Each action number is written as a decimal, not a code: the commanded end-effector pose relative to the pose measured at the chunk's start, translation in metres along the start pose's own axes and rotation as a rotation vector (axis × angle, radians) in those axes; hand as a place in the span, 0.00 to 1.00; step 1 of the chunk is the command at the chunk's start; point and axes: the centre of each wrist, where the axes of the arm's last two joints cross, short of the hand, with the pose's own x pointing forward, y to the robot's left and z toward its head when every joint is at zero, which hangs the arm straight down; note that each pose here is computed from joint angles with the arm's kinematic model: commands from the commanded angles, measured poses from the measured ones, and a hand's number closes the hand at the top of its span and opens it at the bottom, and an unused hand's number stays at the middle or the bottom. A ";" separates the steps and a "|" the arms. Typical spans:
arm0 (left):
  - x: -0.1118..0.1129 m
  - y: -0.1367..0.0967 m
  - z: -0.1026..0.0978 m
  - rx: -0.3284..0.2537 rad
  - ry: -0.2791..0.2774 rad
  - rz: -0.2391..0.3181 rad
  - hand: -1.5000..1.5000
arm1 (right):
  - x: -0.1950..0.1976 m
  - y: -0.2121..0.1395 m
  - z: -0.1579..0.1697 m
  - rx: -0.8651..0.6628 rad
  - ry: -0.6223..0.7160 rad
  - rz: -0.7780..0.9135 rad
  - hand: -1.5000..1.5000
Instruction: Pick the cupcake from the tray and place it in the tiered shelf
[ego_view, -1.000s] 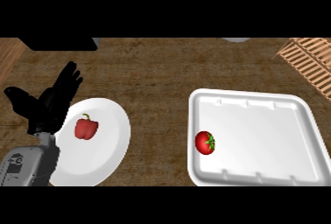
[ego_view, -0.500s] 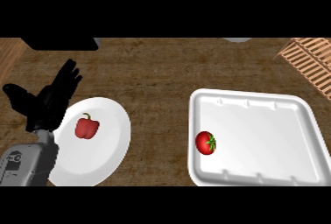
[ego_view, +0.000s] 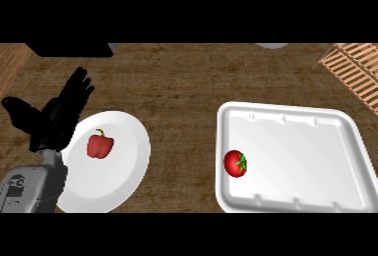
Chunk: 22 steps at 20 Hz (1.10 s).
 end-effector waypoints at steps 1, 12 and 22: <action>-0.014 0.004 0.004 -0.017 0.002 0.000 0.50 | -0.022 -0.006 -0.005 -0.011 -0.003 -0.003 1.00; 0.000 0.004 0.001 -0.021 0.004 0.013 0.50 | -0.049 0.014 -0.019 -0.270 0.020 -0.087 0.00; 0.001 0.006 0.002 -0.008 -0.011 -0.002 0.50 | -0.054 -0.070 0.008 -0.076 0.130 -0.259 0.00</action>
